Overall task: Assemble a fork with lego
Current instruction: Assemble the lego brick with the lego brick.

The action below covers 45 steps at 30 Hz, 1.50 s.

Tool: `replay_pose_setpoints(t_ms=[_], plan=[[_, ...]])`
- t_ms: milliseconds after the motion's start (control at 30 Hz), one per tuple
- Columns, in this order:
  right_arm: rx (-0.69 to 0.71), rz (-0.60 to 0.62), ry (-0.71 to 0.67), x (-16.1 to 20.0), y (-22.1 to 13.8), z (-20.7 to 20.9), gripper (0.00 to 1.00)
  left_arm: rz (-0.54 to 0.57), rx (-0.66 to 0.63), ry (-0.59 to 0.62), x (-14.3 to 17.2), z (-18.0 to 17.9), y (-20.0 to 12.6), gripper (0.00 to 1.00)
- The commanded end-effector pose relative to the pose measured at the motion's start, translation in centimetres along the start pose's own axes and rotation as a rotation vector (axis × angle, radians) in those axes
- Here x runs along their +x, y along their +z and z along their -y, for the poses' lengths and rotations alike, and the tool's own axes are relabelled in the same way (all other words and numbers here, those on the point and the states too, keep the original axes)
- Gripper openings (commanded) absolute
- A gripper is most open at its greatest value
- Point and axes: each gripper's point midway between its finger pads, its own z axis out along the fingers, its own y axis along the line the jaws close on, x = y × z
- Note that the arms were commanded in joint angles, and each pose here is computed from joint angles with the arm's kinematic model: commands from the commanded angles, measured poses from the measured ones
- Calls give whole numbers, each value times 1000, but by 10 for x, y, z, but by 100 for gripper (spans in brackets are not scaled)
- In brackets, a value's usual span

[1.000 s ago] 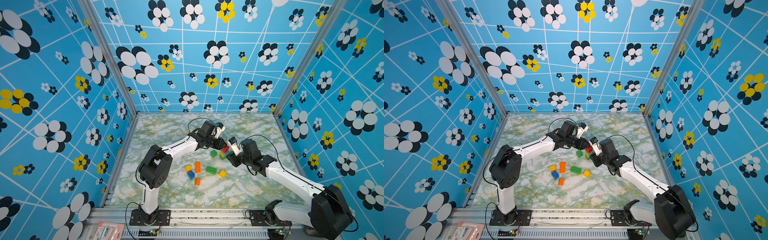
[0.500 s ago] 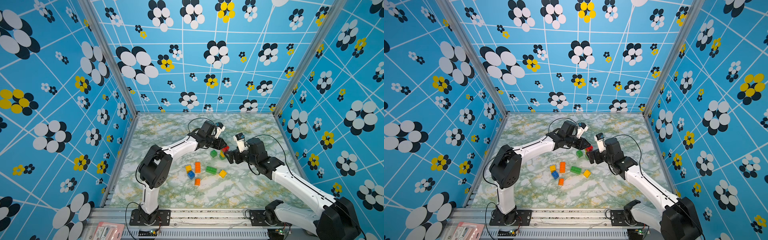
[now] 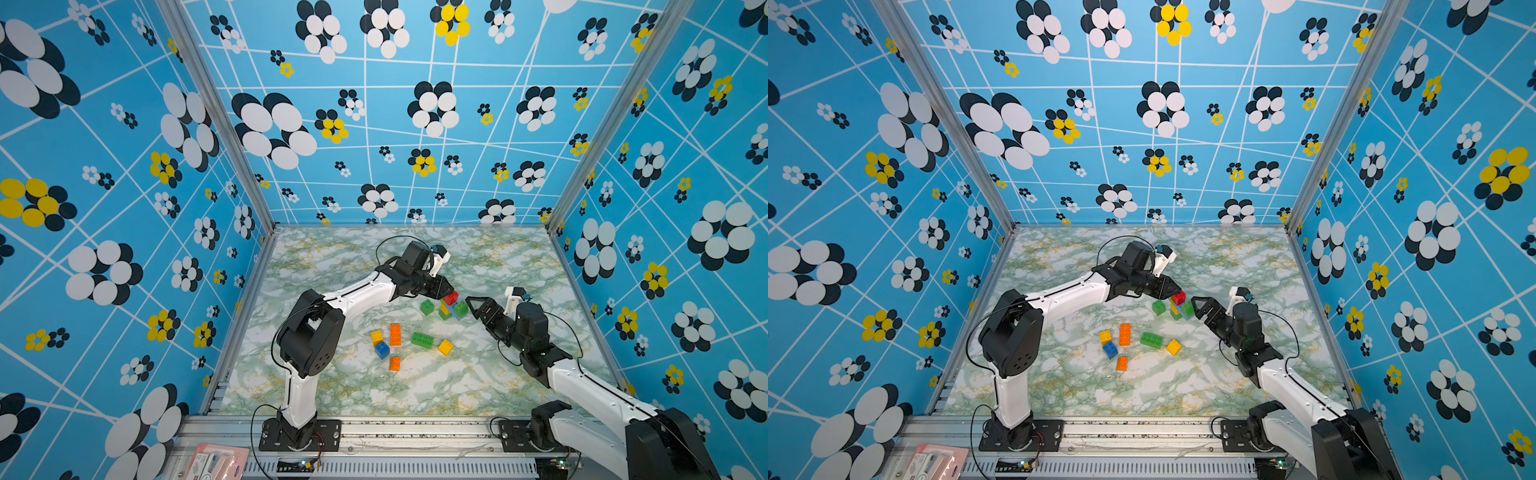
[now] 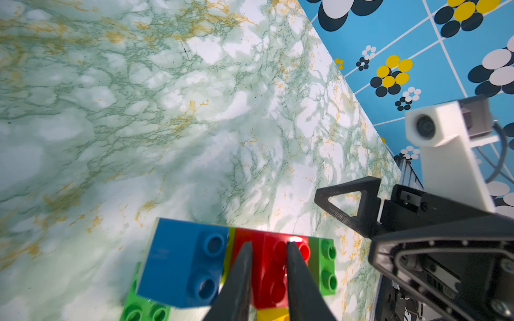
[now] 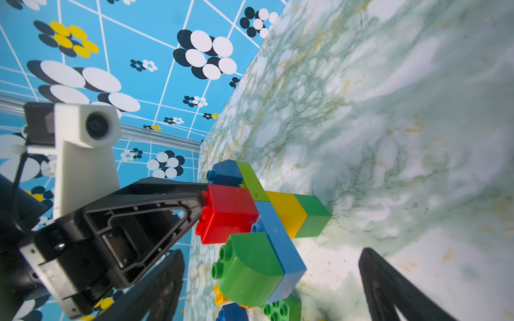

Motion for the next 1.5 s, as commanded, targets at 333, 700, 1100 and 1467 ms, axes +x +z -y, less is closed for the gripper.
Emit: replay_pose_setpoints(t_ms=[333, 700, 1100, 1467], plan=[[-167, -62, 232, 14, 6, -13, 98, -182, -121, -116, 61, -39, 11, 24], [-287, -126, 287, 22, 22, -22, 92, -184, -124, -115, 62, -39, 11, 24], [-328, -126, 310, 25, 29, -19, 85, -188, -131, -115, 63, -40, 10, 24], [-310, -137, 308, 30, 29, -13, 73, -189, -130, -114, 62, -40, 11, 24]])
